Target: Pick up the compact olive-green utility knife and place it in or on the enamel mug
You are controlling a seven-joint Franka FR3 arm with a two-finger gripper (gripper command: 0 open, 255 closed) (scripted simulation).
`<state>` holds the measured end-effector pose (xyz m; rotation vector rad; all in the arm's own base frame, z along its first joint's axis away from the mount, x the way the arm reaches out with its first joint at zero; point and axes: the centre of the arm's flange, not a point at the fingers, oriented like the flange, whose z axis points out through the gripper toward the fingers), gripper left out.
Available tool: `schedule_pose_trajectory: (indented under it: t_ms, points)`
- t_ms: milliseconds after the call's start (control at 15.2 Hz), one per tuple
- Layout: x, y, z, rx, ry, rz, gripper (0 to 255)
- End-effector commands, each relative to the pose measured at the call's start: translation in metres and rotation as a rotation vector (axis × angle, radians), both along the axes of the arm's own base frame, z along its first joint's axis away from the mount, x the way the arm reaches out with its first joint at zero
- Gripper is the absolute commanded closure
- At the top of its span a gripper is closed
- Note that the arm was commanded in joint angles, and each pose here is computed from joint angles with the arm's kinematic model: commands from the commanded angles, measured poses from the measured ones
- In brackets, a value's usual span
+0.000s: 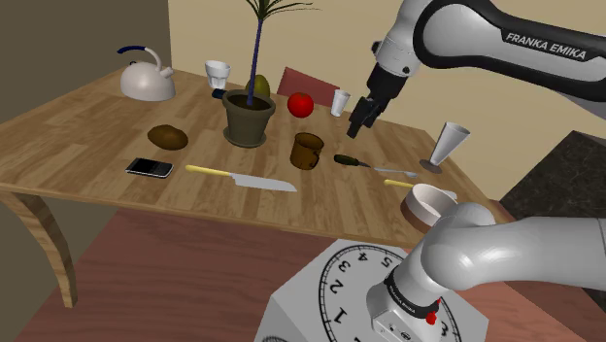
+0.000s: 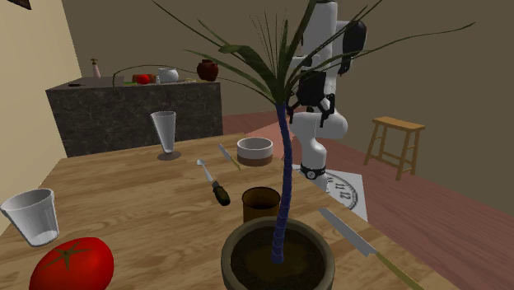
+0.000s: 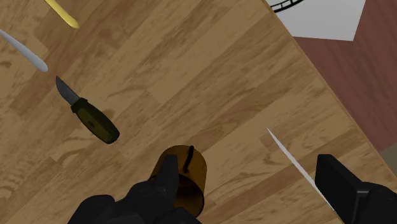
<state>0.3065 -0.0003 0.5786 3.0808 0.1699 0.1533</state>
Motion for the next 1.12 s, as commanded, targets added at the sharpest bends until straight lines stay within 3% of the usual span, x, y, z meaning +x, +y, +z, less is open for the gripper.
schedule_pose_trajectory:
  t_ms: [0, 1056]
  points:
    - [0.0, 0.0, 0.0, 0.0, 0.0, 0.0, 0]
    - [0.043, -0.181, -0.118, 0.046, 0.045, 0.229, 0]
